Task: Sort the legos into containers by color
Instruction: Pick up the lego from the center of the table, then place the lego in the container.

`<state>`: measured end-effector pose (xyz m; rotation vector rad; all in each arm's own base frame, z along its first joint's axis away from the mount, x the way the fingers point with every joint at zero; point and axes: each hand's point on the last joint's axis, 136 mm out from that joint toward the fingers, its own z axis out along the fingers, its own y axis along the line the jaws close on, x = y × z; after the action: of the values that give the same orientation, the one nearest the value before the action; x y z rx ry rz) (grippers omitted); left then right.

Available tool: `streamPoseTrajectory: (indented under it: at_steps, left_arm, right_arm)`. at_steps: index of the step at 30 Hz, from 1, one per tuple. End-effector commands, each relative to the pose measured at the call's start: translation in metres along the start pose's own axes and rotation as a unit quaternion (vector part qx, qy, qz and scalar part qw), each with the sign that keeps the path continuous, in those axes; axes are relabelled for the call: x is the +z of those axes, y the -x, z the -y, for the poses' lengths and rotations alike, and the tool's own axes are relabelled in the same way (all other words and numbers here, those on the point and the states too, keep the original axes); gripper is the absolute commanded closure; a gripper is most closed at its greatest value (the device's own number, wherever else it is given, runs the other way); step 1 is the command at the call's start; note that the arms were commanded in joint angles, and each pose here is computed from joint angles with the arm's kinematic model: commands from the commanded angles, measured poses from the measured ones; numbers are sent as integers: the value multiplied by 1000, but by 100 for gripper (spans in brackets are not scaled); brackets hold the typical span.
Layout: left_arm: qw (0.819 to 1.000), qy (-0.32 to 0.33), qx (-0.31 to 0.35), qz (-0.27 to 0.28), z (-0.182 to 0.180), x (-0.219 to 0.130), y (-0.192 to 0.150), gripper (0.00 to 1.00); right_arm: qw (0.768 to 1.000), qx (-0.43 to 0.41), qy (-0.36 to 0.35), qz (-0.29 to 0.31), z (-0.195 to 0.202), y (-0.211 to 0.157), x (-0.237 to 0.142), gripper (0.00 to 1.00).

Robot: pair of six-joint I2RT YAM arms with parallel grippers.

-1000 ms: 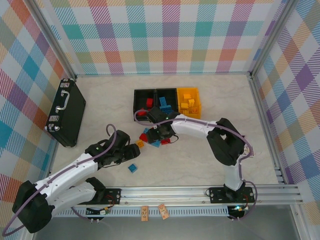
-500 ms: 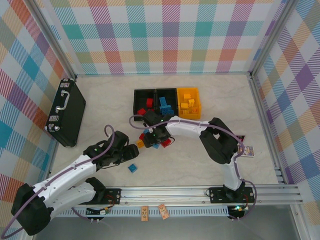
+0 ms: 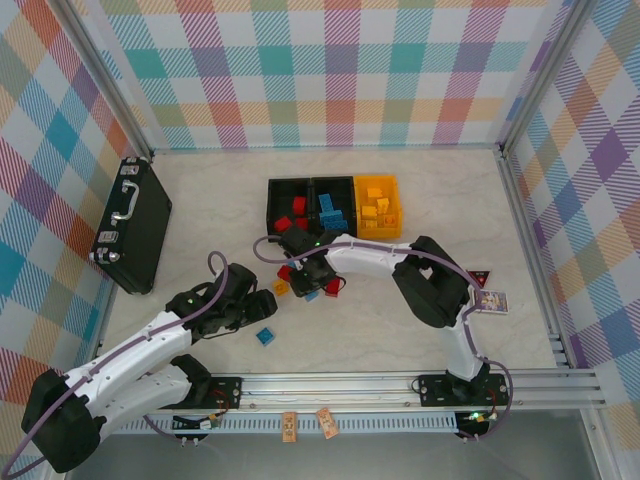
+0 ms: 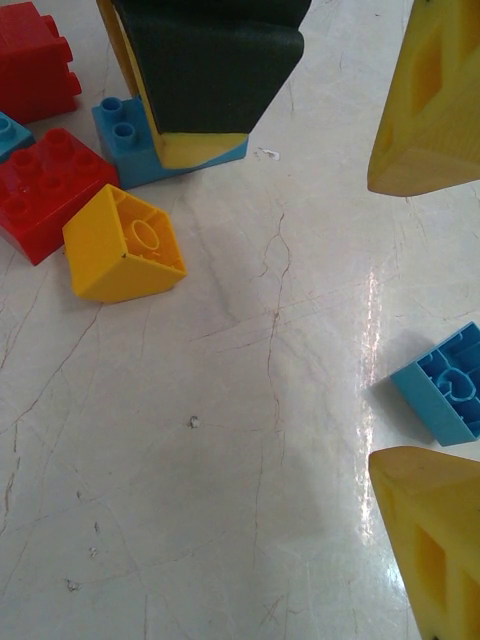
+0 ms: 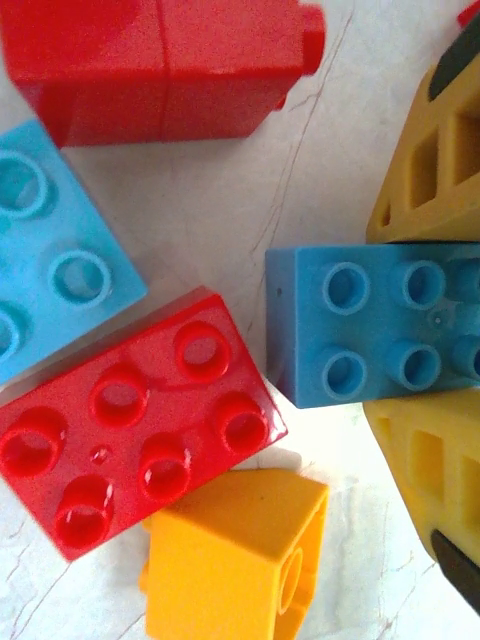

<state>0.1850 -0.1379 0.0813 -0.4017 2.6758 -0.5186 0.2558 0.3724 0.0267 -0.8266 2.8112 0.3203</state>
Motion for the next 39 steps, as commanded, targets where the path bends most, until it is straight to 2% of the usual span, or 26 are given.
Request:
streamPoseTrajectory:
  at_steps: [1,9,18,24,31,39]
  left_arm:
    - [1000,13,-8,1,-6,0,0,33]
    - [1000,3,2,-1,9,2,9,33]
    - [1000,-20,8,3,30,3,19,34]
    - [999,-34,10,12,43,1,27,34]
    - [999,-32,13,8,43,4,24,34]
    - [1000,-25,13,10,40,3,24,34]
  right_arm:
    - [1000,-9,-4,25,-2,10,-34,68]
    - [996,32,8,86,19,31,-89,68]
    - [983,116,-30,141,94,76,-126,68]
    - [975,145,-66,154,134,113,-127,68]
    - [968,162,-113,152,162,151,-117,67]
    - [963,168,-164,134,184,172,-93,65]
